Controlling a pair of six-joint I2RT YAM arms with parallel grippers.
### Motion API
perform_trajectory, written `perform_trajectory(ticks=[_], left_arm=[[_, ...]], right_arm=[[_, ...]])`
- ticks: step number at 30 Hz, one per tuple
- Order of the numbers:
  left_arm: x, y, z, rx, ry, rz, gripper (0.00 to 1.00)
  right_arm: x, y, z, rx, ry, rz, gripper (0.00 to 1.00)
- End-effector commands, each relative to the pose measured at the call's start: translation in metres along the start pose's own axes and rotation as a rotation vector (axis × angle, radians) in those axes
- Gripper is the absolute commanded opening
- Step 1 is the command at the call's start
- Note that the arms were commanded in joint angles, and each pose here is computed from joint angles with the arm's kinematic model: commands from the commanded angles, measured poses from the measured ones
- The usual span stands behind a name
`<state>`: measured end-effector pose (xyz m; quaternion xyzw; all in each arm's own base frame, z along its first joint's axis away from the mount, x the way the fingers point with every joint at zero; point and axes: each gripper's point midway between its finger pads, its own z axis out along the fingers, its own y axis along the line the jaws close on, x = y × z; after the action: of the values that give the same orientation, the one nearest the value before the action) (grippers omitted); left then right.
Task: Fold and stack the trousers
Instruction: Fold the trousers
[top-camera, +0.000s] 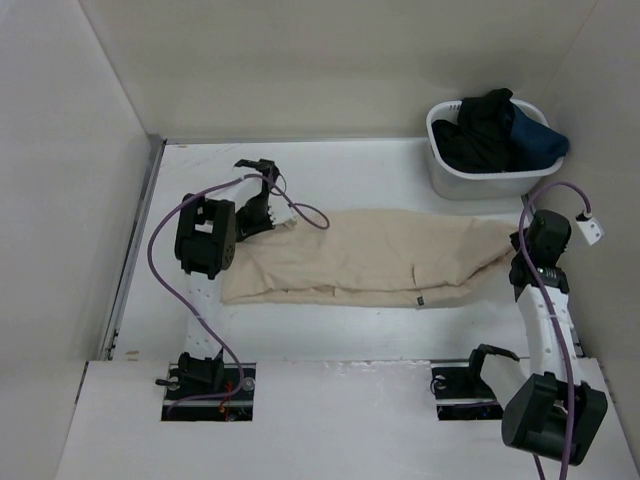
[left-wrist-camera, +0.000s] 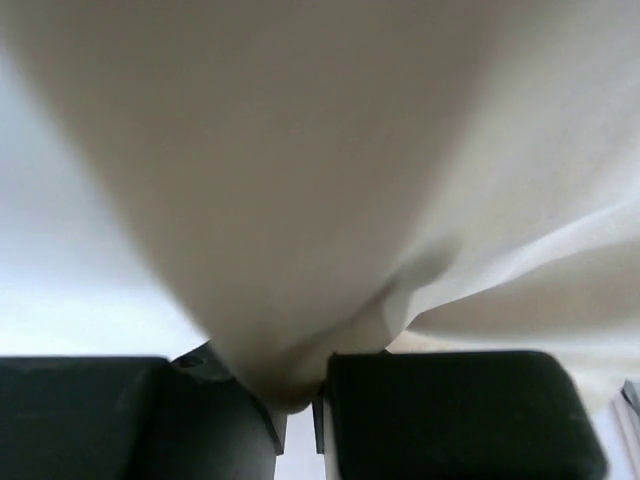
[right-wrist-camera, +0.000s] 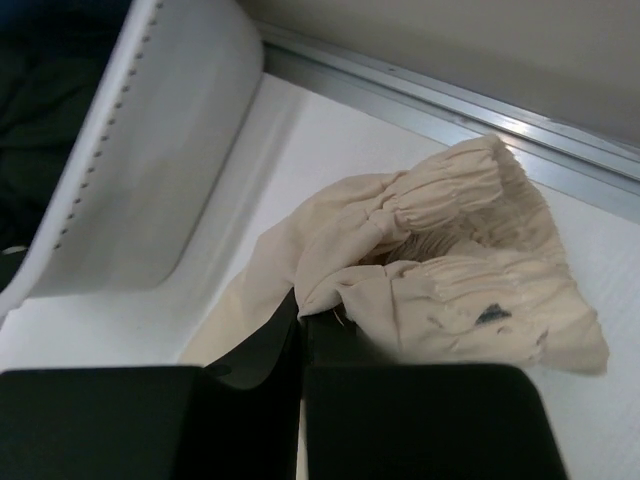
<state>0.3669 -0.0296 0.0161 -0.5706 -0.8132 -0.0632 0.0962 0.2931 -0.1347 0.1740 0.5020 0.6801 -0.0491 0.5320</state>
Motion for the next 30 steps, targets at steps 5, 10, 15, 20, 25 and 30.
perform_trajectory(ticks=[5,10,15,20,25,30], left_arm=[[-0.029,0.068,-0.030,-0.189,-0.191,-0.004,0.45],[-0.006,0.068,-0.039,-0.192,-0.207,-0.054,0.86],[0.047,0.077,-0.054,-0.201,-0.208,-0.209,1.00],[0.098,0.069,-0.045,-0.132,-0.188,-0.389,1.00],[0.117,0.050,-0.018,-0.059,-0.154,-0.476,1.00],[0.127,0.048,-0.005,-0.054,-0.166,-0.548,1.00]], right_arm=[[-0.047,0.079,-0.048,-0.337,-0.186,-0.088,0.00],[-0.027,0.146,-0.113,-0.658,-0.181,-0.374,0.00],[0.048,0.221,-0.182,-0.920,-0.090,-0.658,0.00],[0.161,0.275,-0.218,-1.061,0.023,-0.965,0.00],[0.263,0.290,-0.217,-1.009,0.096,-1.203,0.00],[0.310,0.288,-0.222,-0.922,0.077,-1.338,0.00]])
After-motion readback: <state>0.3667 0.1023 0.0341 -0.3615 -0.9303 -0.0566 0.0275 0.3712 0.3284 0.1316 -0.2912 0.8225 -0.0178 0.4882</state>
